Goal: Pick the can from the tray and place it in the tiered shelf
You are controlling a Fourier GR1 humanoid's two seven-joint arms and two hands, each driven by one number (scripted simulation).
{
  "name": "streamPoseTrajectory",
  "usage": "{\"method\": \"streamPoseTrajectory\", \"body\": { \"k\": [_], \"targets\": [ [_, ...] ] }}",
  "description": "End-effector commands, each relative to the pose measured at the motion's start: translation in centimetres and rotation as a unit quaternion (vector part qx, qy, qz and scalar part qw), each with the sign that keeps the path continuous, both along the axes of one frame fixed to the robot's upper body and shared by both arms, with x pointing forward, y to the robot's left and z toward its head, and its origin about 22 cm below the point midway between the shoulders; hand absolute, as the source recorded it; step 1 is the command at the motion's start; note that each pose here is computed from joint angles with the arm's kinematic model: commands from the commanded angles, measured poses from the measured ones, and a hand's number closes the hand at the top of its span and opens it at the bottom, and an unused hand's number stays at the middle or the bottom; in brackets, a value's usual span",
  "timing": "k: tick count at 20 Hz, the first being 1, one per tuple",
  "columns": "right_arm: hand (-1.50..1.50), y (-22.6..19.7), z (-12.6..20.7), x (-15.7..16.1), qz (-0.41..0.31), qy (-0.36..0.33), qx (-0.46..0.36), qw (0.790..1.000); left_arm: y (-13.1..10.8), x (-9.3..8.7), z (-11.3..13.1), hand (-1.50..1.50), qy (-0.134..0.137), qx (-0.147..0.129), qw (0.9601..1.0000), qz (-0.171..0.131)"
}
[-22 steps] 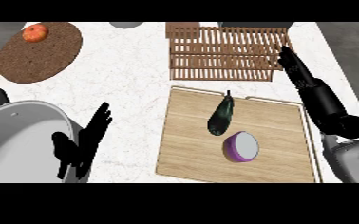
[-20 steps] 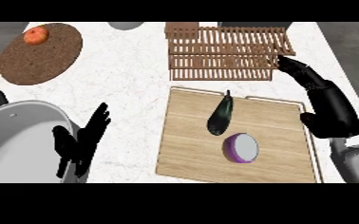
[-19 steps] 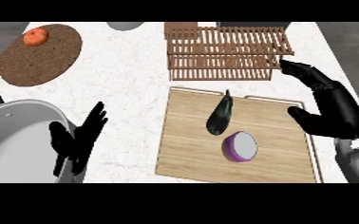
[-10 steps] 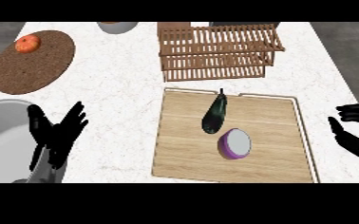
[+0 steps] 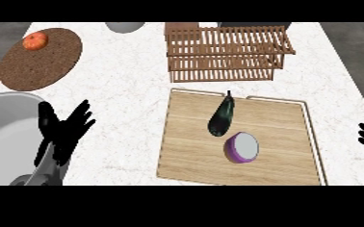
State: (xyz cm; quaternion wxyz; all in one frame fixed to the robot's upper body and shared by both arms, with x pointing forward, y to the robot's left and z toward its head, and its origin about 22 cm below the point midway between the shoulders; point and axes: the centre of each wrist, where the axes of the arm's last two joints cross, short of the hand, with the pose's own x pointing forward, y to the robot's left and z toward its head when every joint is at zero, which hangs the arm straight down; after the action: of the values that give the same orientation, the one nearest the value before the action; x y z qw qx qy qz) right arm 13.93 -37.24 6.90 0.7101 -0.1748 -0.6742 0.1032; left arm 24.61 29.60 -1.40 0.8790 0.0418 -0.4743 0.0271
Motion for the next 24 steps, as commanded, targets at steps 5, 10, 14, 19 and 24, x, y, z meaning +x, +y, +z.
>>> {"method": "streamPoseTrajectory", "body": {
  "k": [5, 10, 14, 19, 24],
  "targets": [
    [-1.5, 4.7, 7.3, -0.9, 0.073, 0.082, -0.046, 0.993, -0.1, -1.0, -0.5, 0.0, -0.052, 0.008, 0.9986, -0.011],
    [-1.5, 7.9, 10.9, -0.1, 0.024, 0.116, -0.081, 0.99, -0.7, -0.5, -1.0, 0.0, -0.054, 0.013, 0.9984, -0.014],
    [-1.5, 9.9, 11.2, 0.9, -0.013, 0.13, -0.099, 0.986, 0.2, 0.4, -0.1, 0.0, -0.068, 0.007, 0.9974, -0.023],
    [-1.5, 11.3, 12.3, 2.5, -0.04, 0.184, -0.144, 0.971, -0.6, -0.1, -1.0, 0.0, -0.056, 0.0, 0.998, -0.029],
    [-1.5, 13.6, 9.5, 4.5, -0.025, 0.236, -0.171, 0.956, -1.2, 0.3, -0.9, 0.0, -0.06, 0.003, 0.9979, -0.026]
  ]
}}
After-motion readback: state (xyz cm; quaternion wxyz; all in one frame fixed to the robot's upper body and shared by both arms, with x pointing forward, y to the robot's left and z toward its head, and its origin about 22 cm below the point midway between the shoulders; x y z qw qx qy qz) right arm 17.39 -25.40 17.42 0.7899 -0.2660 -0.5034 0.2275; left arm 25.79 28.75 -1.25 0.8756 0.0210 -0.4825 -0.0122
